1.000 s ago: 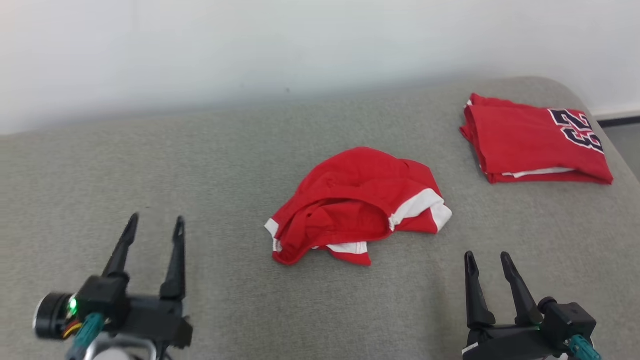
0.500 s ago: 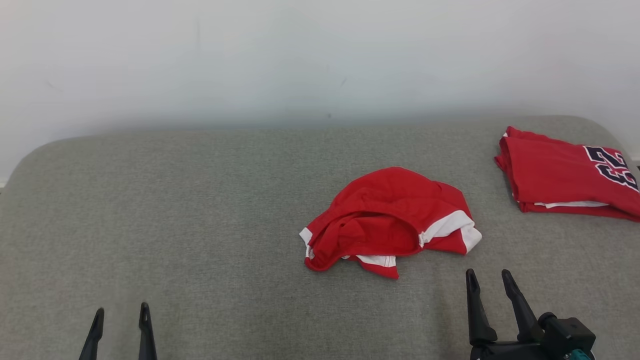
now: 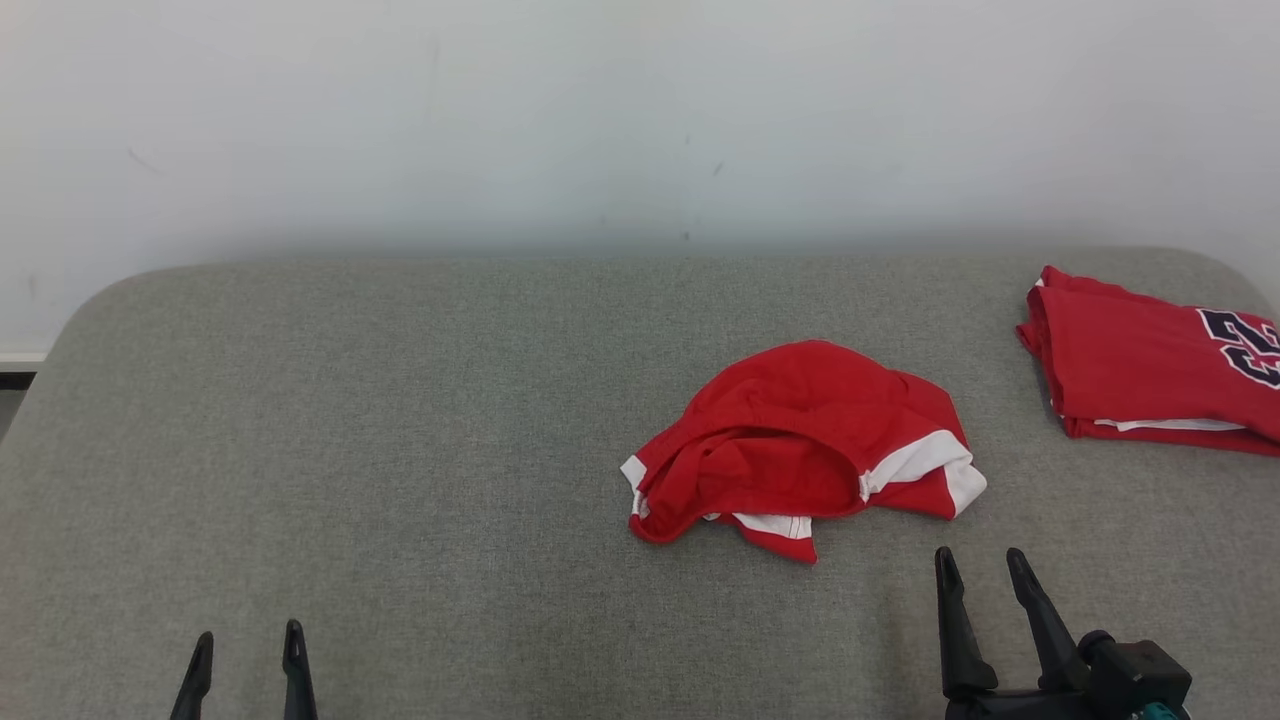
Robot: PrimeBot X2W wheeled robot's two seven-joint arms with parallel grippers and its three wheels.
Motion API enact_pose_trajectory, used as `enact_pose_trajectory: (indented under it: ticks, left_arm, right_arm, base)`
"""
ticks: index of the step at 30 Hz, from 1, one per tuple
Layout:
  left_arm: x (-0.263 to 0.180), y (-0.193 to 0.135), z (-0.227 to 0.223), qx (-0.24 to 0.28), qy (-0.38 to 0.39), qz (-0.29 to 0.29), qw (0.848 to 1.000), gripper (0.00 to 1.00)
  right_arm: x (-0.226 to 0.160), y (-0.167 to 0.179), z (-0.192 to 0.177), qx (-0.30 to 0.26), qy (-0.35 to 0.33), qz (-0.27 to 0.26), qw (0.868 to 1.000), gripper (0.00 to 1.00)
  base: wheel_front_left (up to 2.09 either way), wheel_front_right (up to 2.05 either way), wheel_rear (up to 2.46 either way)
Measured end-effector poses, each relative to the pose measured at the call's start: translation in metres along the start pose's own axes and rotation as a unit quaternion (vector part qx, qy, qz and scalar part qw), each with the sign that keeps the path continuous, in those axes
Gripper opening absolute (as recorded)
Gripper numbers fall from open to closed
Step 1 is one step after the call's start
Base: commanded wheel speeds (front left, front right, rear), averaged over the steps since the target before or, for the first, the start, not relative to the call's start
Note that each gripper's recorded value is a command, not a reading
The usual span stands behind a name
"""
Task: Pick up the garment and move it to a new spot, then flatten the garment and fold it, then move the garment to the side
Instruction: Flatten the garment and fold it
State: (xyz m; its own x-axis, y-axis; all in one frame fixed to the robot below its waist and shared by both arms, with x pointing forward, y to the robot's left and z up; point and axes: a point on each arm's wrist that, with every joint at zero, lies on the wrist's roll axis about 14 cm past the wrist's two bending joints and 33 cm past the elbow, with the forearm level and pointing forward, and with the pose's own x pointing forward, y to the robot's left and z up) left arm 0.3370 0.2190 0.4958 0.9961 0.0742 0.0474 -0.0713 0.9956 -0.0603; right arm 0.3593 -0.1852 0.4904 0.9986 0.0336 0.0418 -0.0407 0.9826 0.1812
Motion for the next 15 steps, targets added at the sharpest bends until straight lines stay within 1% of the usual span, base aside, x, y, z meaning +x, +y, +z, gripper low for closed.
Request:
enact_pose_trajectory:
  ticks: [6,11,15]
  left_arm:
    - [0.002,-0.001,0.001,0.001,-0.003,-0.001,1.000,1.00]
    - [0.006,-0.004,0.004,-0.002,-0.007,-0.004,1.000,1.00]
    - [0.007,-0.002,0.005,-0.004,-0.009,0.000,1.000,1.00]
  right_arm:
    - [0.006,0.001,-0.002,-0.010,0.005,0.009,1.000,1.00]
    - [0.031,0.005,0.012,-0.029,-0.011,0.027,0.999,1.00]
    - [0.052,0.011,0.011,-0.045,-0.006,0.043,0.998,1.00]
  base:
    - [0.00,0.00,0.00]
    - [0.00,0.00,0.00]
    - [0.00,0.00,0.00]
